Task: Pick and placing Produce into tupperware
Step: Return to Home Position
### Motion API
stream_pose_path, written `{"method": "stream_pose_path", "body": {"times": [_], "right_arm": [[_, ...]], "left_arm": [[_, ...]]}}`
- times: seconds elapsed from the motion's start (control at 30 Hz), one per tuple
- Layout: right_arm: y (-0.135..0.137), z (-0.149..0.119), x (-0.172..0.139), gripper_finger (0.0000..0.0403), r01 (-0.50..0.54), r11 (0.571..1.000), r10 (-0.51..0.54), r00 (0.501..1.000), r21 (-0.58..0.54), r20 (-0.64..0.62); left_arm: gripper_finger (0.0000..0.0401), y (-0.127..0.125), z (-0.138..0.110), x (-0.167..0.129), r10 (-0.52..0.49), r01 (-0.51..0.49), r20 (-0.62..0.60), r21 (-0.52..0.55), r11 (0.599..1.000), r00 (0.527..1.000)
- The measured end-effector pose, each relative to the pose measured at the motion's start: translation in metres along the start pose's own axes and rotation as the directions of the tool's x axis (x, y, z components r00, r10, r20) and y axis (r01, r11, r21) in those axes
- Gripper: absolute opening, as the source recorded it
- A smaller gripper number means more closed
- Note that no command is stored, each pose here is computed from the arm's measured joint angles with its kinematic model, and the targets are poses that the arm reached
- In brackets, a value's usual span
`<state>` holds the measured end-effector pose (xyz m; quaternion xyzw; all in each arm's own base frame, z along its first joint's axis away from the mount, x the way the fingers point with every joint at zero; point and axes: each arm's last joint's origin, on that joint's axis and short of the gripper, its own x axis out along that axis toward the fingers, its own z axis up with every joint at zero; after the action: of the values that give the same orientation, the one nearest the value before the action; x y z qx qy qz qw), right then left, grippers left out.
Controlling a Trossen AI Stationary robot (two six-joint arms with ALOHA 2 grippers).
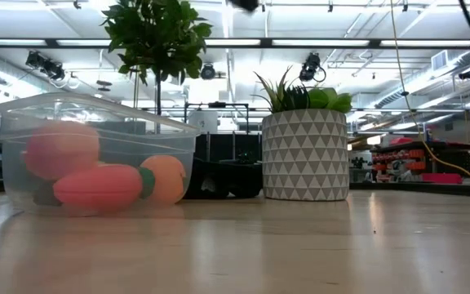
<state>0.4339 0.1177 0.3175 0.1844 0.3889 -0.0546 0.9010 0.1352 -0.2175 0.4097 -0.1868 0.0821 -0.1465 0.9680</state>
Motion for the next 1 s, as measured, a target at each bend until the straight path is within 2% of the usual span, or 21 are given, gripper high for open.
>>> {"method": "stream_pose_path", "body": {"times": [0.13,0.23,0.33,0.47,0.57,0.67,0.83,1.0], "right_arm": [[0.000,0.008,-0.049,0.0005,-0.088,0.995,0.094,0.988,-0.053,0.125],[-0.009,0.003,-0.080,0.0004,-0.170,0.984,0.176,0.950,-0.045,0.258],[-0.023,-0.012,-0.113,0.0003,-0.272,0.962,0.261,0.877,-0.030,0.402],[-0.046,-0.045,-0.154,0.0002,-0.346,0.938,0.279,0.756,-0.001,0.592],[-0.060,-0.073,-0.174,0.0002,-0.376,0.926,0.287,0.676,-0.017,0.679],[-0.073,-0.099,-0.186,0.0002,-0.402,0.914,0.312,0.619,-0.051,0.721],[-0.099,-0.137,-0.187,0.0001,-0.438,0.896,0.342,0.571,-0.075,0.746],[-0.123,-0.170,-0.183,0.0000,-0.485,0.867,0.389,0.510,-0.117,0.767]], "left_arm": [[0.0172,0.001,0.000,0.001,0.005,-0.005,-0.001,0.005,1.000,1.000],[0.0172,0.001,0.000,0.001,0.003,-0.003,0.001,0.011,1.000,1.000],[0.0172,0.001,0.000,0.001,0.004,-0.004,0.002,0.013,1.000,1.000],[0.0172,0.002,0.001,0.001,0.039,-0.040,0.021,0.017,0.999,0.999],[0.0172,0.003,0.002,0.000,0.085,-0.087,0.046,0.050,0.995,0.995],[0.0172,0.005,0.004,0.001,0.162,-0.171,0.095,0.086,0.982,0.982],[0.0172,0.019,0.013,0.009,0.315,-0.335,0.179,0.096,0.937,0.932],[0.0172,0.036,0.024,0.021,0.394,-0.428,0.225,0.132,0.894,0.891]]}}
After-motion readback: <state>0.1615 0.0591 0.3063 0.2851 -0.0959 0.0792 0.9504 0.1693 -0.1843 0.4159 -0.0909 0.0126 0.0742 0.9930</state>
